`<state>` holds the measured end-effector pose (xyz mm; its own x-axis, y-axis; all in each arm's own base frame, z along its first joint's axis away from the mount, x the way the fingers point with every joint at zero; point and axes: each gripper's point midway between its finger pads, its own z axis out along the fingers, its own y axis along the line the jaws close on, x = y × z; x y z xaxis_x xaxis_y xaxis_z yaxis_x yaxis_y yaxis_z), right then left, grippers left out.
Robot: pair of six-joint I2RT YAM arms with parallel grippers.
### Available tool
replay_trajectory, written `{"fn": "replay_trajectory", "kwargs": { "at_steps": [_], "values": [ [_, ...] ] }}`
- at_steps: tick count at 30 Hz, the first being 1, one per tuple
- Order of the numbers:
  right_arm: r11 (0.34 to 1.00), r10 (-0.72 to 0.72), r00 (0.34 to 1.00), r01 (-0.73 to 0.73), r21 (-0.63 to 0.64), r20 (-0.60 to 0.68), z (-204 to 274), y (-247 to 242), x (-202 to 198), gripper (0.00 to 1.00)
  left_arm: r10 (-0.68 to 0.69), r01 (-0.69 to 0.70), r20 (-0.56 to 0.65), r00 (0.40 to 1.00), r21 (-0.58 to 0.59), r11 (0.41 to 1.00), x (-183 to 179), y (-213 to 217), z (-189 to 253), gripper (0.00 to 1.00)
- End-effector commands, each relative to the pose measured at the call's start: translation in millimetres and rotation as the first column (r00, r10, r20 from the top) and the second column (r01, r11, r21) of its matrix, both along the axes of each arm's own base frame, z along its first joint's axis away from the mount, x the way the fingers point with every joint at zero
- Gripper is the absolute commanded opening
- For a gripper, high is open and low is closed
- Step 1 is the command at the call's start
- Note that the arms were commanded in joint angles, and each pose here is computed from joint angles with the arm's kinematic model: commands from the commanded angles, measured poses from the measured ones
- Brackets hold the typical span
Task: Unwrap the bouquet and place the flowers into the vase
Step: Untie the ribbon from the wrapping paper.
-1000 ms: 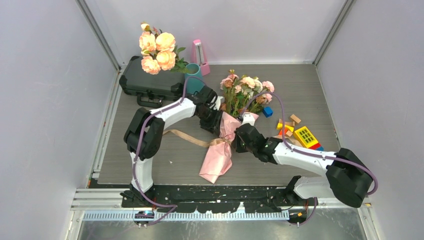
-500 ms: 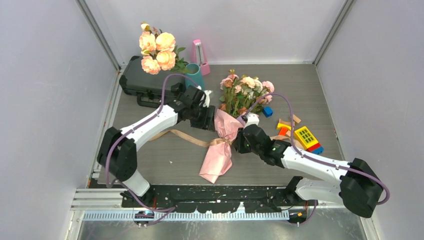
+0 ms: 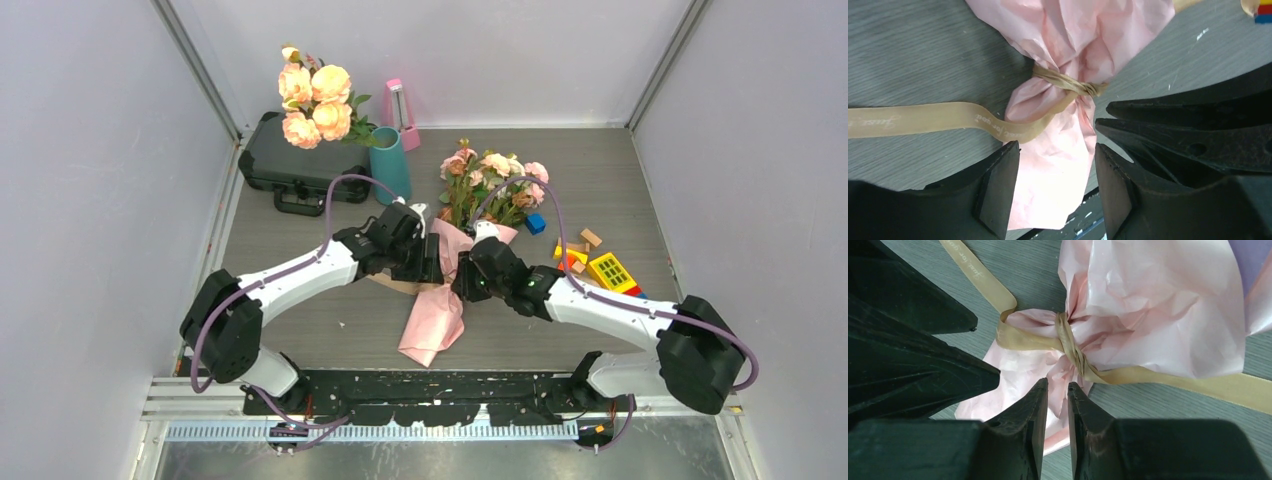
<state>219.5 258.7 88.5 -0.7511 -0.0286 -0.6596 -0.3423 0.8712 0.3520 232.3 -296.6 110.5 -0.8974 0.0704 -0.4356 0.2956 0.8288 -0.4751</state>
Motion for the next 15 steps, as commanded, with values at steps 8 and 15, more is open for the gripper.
{"fn": "replay_trajectory", "kwargs": {
  "at_steps": [8, 15],
  "values": [
    [0.999, -0.030, 0.998, 0.031, -0.027, 0.058, 12, 5, 21, 0.27, 0.086, -0.091, 0.103, 0.991, 0.045, 0.995, 20, 10, 3, 0.63],
    [0.998, -0.033, 0.998, 0.036, -0.060, 0.057, 6, 4, 25, 0.26, 0.085, -0.091, 0.098, 0.992, 0.057, 0.994, 24, 6, -7, 0.59]
  ]
}}
